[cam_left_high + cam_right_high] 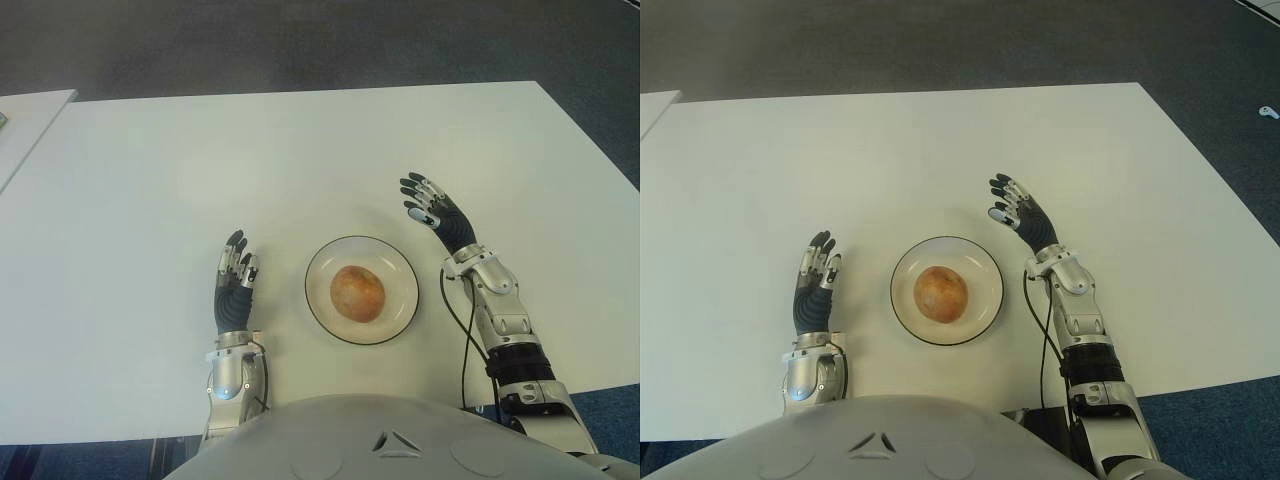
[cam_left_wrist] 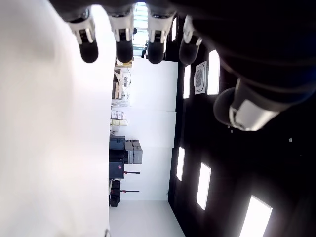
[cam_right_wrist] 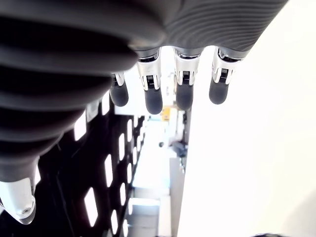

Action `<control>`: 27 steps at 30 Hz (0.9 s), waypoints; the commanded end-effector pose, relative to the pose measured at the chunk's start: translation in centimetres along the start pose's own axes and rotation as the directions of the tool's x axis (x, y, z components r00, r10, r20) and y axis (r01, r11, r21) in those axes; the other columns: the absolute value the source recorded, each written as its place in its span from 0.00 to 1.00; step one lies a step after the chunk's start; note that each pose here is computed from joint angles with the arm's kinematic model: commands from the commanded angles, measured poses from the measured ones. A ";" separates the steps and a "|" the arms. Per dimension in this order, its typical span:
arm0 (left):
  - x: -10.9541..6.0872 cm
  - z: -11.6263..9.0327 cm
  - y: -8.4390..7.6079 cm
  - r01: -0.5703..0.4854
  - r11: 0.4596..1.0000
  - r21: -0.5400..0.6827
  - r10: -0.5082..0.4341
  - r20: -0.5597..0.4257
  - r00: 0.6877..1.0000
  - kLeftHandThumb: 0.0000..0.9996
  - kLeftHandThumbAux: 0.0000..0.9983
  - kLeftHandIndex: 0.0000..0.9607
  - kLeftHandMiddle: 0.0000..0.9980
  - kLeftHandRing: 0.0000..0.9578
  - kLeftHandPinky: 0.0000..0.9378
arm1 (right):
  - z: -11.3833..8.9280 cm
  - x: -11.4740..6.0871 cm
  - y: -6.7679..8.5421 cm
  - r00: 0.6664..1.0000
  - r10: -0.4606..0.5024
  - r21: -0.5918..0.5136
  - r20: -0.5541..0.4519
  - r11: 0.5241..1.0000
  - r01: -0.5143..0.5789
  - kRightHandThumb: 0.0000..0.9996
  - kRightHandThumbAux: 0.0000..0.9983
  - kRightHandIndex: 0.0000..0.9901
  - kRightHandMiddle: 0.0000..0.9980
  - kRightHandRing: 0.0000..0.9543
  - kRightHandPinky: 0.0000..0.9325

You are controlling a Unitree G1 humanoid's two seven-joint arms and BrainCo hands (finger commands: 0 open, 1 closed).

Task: Put the apples into the plate.

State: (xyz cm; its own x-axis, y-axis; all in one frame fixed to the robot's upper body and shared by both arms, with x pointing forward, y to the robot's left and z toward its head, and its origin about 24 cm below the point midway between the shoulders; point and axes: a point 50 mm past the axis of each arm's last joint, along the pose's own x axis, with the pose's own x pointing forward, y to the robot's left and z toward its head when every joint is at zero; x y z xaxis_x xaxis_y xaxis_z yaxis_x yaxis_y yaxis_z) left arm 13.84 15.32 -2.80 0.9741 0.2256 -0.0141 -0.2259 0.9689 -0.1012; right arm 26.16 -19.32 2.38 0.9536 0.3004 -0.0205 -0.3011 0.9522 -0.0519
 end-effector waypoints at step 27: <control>-1.9 -2.6 0.9 -0.123 0.990 -0.065 0.114 -0.123 0.986 0.09 0.50 0.08 0.02 0.00 0.01 | -4.9 -2.0 0.9 0.998 -0.043 -0.008 -0.034 0.999 0.043 0.20 0.58 0.06 0.12 0.07 0.06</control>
State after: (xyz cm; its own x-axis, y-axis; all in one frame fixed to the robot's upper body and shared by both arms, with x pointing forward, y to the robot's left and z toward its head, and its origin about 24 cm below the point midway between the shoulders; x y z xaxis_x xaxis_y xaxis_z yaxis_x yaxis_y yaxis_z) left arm 13.84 16.09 -2.62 0.9670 0.2544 0.0111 -0.2509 0.9595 -0.1282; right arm 24.70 -19.68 -1.21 0.9618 0.2736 0.0057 -0.2719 0.9576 -0.0950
